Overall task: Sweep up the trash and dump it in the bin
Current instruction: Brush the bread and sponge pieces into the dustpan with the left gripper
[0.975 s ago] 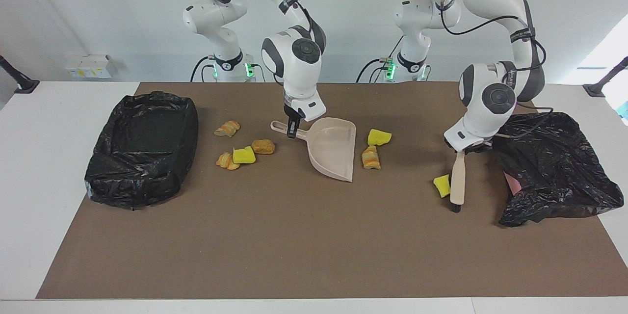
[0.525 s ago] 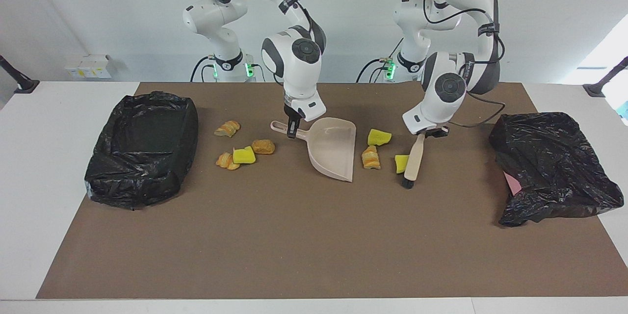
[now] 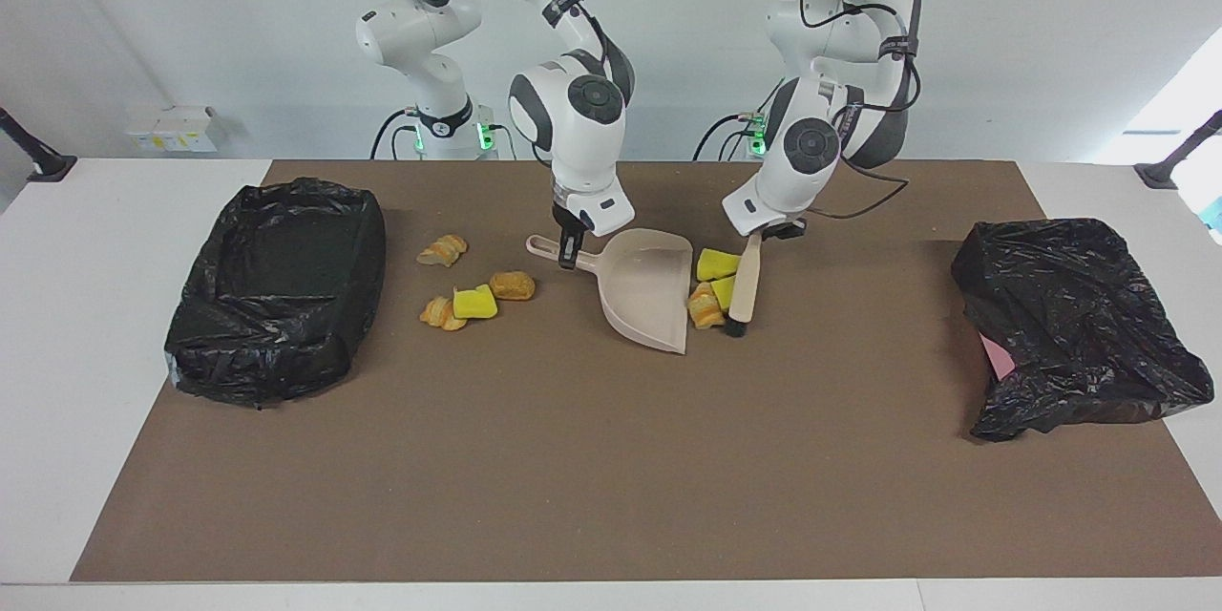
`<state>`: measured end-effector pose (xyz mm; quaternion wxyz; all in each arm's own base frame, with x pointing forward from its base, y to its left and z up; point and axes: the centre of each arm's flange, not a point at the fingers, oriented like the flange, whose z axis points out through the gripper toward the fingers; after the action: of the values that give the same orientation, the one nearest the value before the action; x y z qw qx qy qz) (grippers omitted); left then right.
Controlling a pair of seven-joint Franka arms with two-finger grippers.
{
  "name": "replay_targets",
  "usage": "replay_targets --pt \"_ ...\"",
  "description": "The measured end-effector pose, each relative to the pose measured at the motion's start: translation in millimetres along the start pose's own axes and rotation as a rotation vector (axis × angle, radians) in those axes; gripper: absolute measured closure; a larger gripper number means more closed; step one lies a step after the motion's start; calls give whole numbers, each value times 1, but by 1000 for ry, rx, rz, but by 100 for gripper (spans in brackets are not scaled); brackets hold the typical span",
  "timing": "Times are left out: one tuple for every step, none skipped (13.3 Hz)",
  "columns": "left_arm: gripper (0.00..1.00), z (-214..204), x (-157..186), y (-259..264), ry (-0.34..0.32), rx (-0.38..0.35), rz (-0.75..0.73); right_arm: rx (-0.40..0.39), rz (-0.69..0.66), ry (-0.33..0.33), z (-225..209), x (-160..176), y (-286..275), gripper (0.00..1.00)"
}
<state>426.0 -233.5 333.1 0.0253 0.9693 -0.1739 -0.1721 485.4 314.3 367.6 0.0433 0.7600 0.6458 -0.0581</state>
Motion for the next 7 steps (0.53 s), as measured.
replay_targets --pt "74 1 -1 13 1 -47 -15 0 0 0 0 0 0 68" --pt "74 0 -1 28 7 -104 -28 0 0 0 0 0 0 68" --pt "74 -1 -1 42 15 -164 -41 0 0 0 0 0 0 68" --pt "74 -4 -1 52 24 -218 -56 0 0 0 0 0 0 68" --pt "74 -7 0 58 32 -264 -72 0 0 0 0 0 0 68" --pt "74 -10 1 61 35 -297 -86 0 0 0 0 0 0 68" --pt "74 -12 3 60 38 -313 -101 0 0 0 0 0 0 68"
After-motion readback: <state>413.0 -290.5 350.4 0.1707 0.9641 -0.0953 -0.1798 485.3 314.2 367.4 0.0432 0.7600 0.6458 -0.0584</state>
